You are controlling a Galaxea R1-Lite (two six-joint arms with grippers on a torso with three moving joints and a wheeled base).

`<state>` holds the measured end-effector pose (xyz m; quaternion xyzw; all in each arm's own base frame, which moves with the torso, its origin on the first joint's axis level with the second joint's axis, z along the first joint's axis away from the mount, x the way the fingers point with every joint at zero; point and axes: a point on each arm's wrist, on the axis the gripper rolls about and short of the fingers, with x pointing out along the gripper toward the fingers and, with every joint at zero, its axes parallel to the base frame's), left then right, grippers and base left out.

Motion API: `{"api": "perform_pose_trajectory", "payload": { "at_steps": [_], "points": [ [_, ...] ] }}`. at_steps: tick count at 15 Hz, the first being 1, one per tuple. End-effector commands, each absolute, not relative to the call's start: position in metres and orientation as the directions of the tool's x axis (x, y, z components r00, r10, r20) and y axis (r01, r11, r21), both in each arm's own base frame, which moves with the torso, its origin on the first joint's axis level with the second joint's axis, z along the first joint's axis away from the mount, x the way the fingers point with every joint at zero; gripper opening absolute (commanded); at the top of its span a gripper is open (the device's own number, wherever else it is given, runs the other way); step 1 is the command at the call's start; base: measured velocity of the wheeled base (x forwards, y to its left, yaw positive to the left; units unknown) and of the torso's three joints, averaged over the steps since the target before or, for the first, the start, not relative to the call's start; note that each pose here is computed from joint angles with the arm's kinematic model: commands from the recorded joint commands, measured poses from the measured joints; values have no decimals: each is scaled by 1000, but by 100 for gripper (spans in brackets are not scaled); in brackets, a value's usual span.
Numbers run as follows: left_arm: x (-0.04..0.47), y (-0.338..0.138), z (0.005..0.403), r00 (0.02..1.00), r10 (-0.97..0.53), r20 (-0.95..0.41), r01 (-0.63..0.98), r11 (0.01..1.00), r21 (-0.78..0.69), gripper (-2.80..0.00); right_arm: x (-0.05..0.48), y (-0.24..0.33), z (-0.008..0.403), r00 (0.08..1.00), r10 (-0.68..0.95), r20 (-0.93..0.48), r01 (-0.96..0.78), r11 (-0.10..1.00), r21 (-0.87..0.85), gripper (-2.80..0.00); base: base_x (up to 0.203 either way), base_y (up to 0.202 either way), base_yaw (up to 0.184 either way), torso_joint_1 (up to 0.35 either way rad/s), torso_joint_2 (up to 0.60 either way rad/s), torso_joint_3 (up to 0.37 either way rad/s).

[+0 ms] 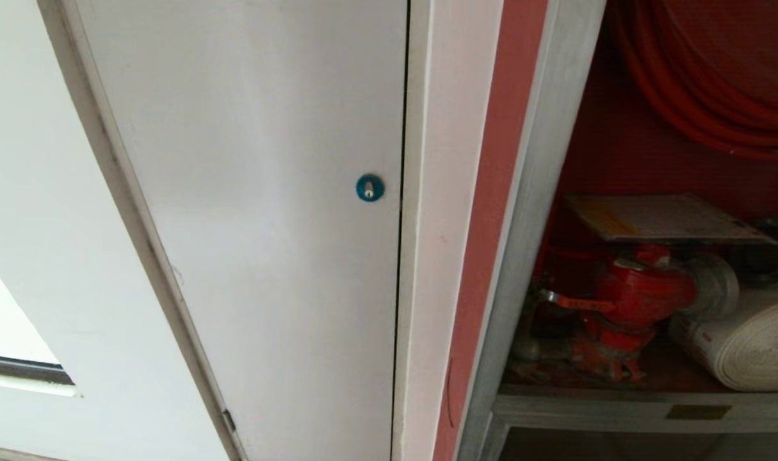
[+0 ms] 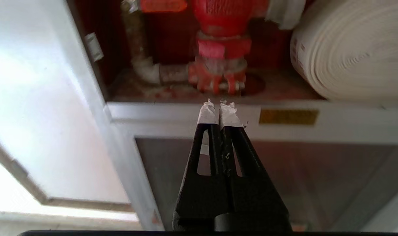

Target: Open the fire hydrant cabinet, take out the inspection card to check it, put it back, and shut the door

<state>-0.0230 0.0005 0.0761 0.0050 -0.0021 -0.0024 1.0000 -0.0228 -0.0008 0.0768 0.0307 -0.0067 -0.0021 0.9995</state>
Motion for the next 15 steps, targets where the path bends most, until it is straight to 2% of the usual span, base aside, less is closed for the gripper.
{"api": "perform_pose_trajectory", "payload": {
  "at_steps": [1,3,15],
  "points": [
    [-23,1,76,1000,-5,3,5,1000,10,-280,-22,-1,76,1000,-5,8,4,998,61,-280,186,0,10,3,-2,6],
    [-23,1,76,1000,-3,3,3,1000,3,-280,-22,-1,76,1000,-5,8,4,998,61,-280,126,0,0,10,5,0],
    [-23,1,76,1000,-2,3,2,1000,-3,-280,-22,-1,76,1000,-5,8,4,998,61,-280,0,0,0,-2,0,0]
  ]
}}
